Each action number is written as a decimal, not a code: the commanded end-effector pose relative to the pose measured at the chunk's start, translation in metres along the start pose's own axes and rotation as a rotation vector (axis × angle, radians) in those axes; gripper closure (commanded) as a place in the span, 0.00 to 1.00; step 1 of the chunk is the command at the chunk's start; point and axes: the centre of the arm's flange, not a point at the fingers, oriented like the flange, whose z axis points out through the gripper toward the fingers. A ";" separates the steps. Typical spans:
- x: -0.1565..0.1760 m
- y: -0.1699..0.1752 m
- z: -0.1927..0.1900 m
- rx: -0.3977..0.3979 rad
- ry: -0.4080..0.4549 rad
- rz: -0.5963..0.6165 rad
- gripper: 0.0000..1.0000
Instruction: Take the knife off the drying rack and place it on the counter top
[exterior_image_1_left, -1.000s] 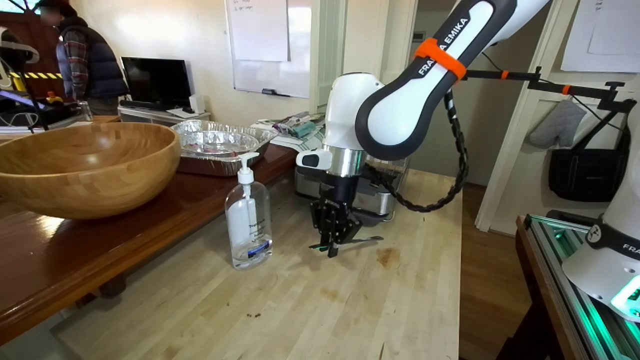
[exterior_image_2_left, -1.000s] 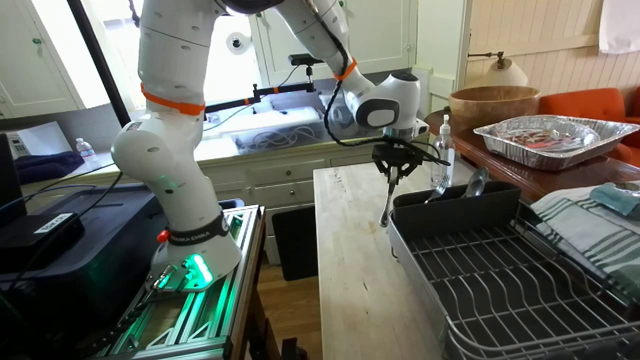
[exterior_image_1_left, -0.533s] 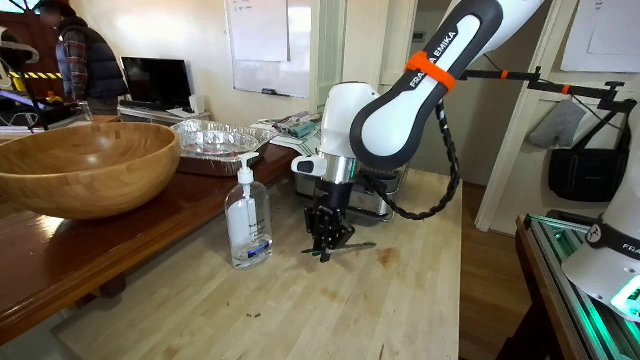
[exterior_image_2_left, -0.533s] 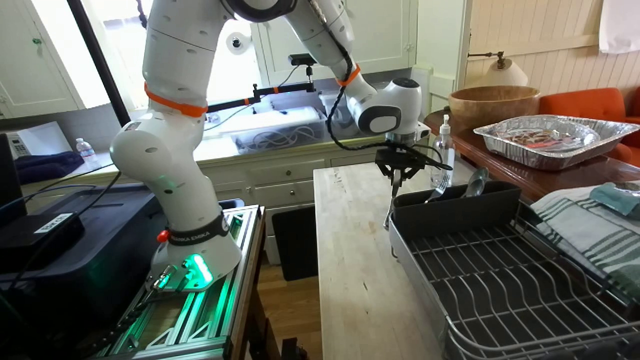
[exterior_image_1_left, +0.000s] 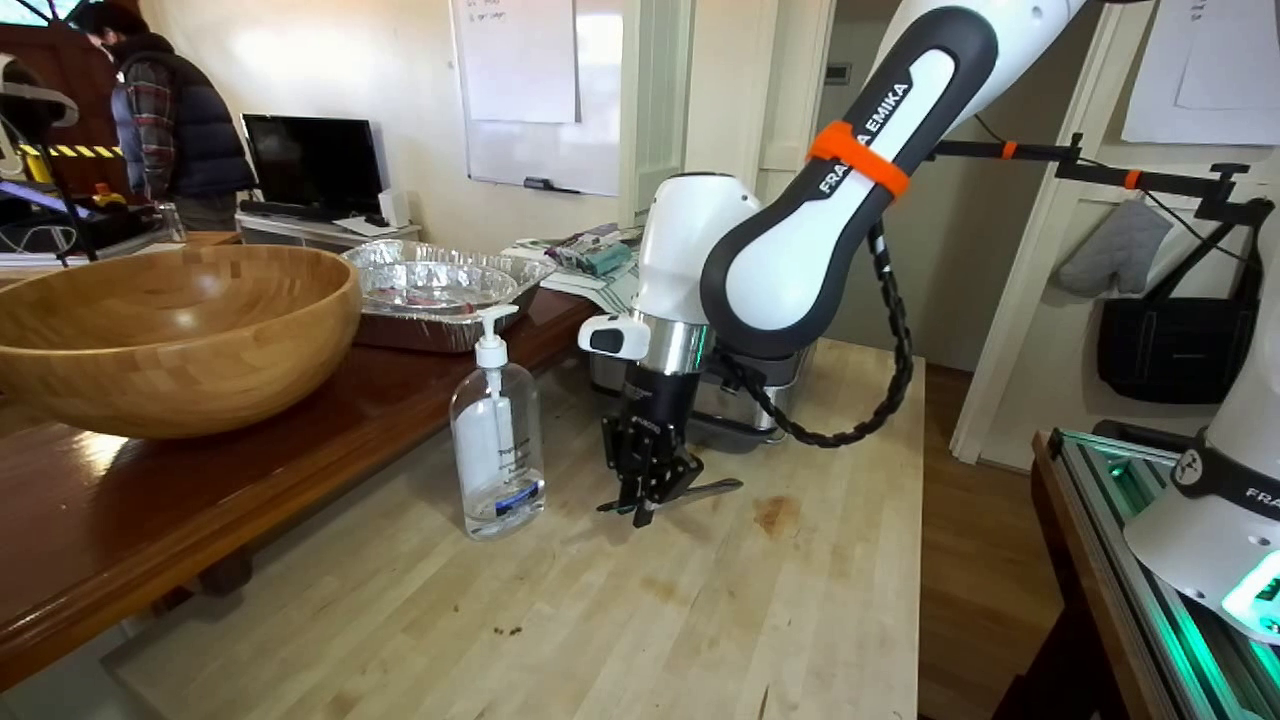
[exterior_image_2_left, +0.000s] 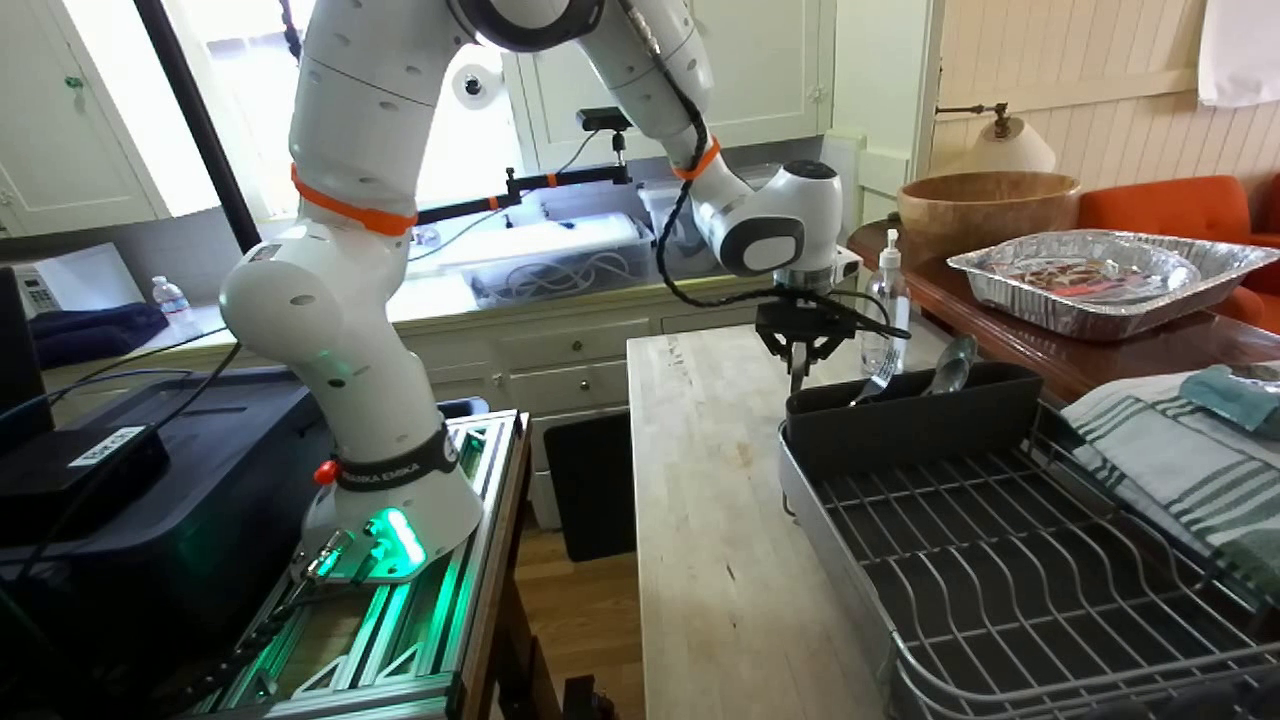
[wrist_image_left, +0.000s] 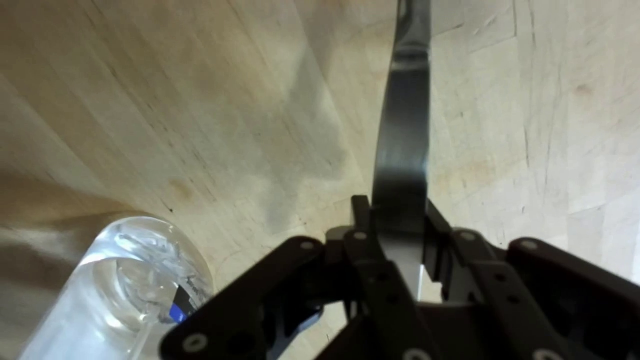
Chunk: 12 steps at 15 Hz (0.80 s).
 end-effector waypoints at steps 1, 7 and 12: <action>0.002 0.003 0.009 -0.026 -0.016 -0.020 0.94; 0.001 -0.001 0.016 -0.034 -0.060 -0.054 0.94; 0.001 -0.002 0.020 -0.040 -0.078 -0.064 0.89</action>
